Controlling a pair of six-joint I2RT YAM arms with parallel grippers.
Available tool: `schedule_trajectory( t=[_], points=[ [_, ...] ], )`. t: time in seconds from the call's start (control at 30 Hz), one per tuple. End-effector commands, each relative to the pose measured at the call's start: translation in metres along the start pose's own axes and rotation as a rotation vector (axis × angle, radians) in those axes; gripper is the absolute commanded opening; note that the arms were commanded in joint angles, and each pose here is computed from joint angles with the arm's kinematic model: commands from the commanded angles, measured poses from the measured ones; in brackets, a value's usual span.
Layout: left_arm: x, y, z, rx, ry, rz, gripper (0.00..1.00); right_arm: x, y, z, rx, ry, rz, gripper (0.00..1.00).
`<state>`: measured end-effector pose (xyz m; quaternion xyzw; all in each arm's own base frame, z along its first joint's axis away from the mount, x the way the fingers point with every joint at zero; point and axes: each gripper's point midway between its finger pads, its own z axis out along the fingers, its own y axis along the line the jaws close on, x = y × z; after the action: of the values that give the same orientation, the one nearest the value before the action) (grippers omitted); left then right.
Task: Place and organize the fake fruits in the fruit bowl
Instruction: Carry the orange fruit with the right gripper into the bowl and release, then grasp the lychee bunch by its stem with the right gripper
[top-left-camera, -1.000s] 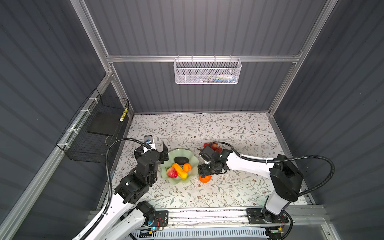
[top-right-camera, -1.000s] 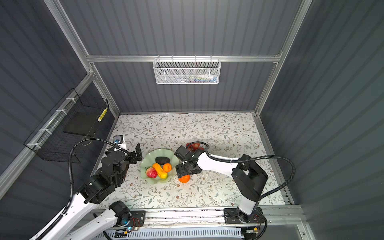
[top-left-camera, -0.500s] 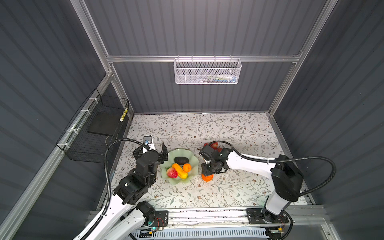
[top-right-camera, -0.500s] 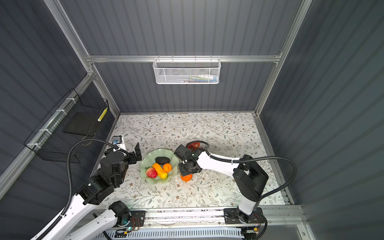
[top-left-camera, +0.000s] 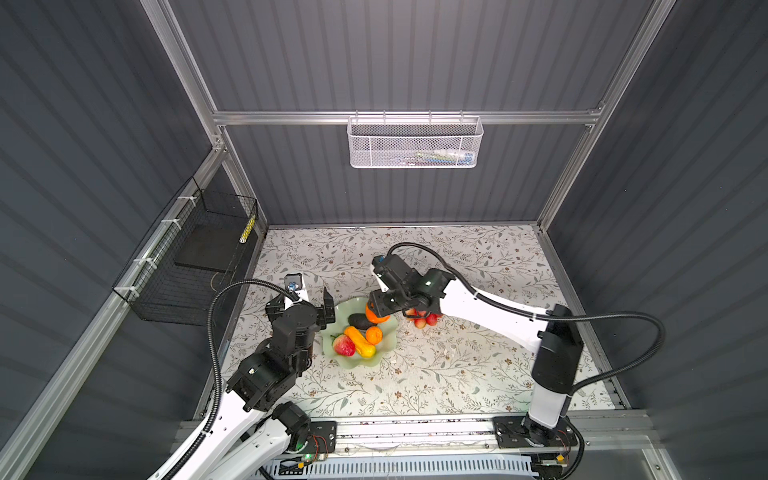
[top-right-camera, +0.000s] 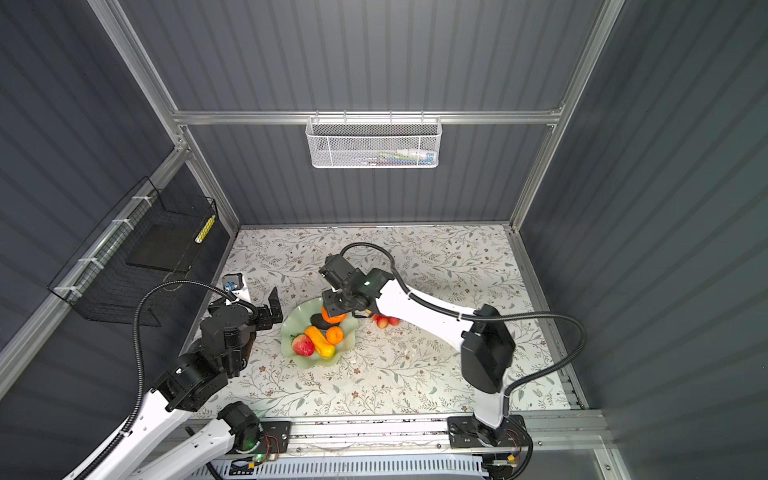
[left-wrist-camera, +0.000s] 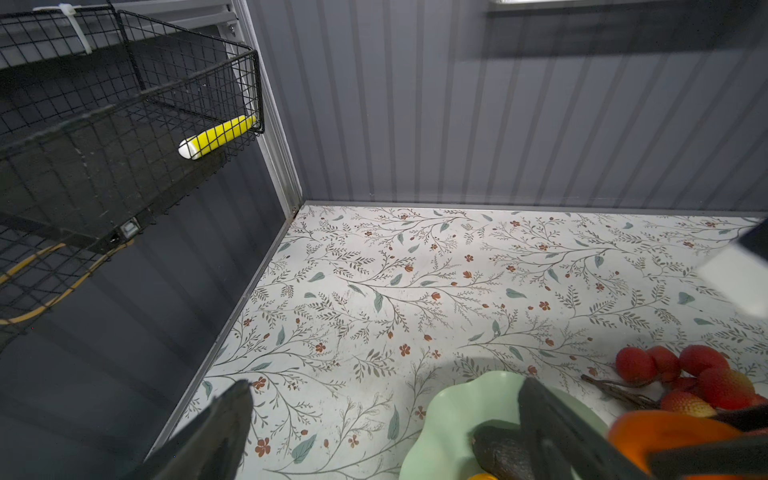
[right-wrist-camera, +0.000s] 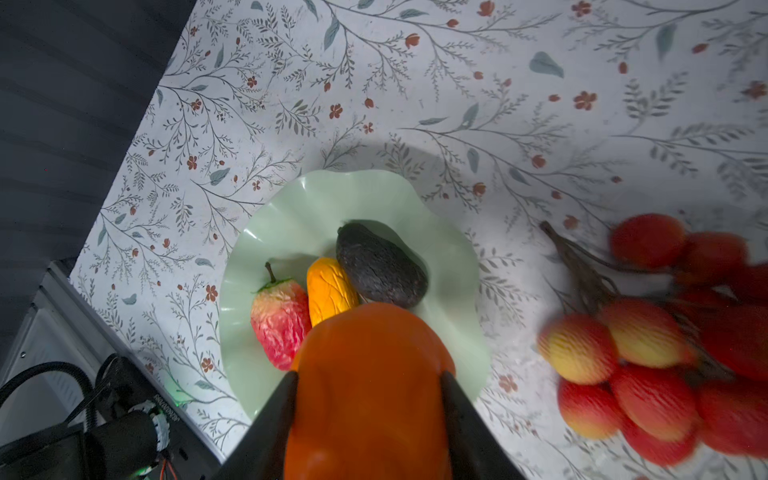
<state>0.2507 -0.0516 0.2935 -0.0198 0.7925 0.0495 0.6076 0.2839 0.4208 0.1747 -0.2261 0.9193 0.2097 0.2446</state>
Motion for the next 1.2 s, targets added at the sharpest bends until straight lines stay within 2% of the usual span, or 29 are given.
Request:
schedule_trajectory(
  t=[0.0, 0.1, 0.23, 0.37, 0.5, 0.6, 0.73, 0.83, 0.97, 1.17],
  points=[
    [0.0, 0.009, -0.003, -0.032, -0.008, -0.02, 1.0, 0.003, 0.012, 0.03, 0.017, 0.031, -0.045, 0.44],
    [0.0, 0.009, -0.003, -0.035, -0.011, -0.022, 1.0, 0.008, 0.012, 0.05, 0.033, 0.069, -0.053, 0.52],
    [0.001, 0.01, -0.003, -0.036, -0.014, -0.027, 1.0, 0.004, 0.014, 0.048, 0.032, 0.051, -0.052, 0.73],
    [0.001, 0.01, -0.002, -0.038, -0.016, -0.026, 1.0, -0.023, 0.012, 0.006, 0.026, -0.057, -0.039, 0.89],
    [0.001, 0.01, -0.002, -0.04, -0.017, -0.028, 1.0, -0.034, -0.019, -0.038, 0.063, -0.131, 0.01, 0.99],
    [0.001, 0.01, -0.002, -0.039, -0.021, -0.028, 1.0, -0.022, -0.068, -0.054, 0.134, -0.142, 0.07, 0.99],
    [0.0, 0.01, -0.002, -0.041, -0.023, -0.029, 1.0, 0.012, -0.151, -0.053, 0.269, -0.071, 0.196, 0.99],
    [0.0, 0.011, -0.003, -0.042, -0.023, -0.03, 1.0, 0.03, -0.19, -0.05, 0.338, -0.059, 0.233, 0.99],
    [-0.001, 0.011, -0.003, -0.046, -0.022, -0.026, 1.0, 0.039, -0.216, -0.033, 0.35, -0.023, 0.289, 0.99],
    [-0.001, 0.013, -0.004, -0.051, -0.017, -0.025, 1.0, 0.039, -0.224, 0.007, 0.329, 0.009, 0.305, 0.99]
  ],
)
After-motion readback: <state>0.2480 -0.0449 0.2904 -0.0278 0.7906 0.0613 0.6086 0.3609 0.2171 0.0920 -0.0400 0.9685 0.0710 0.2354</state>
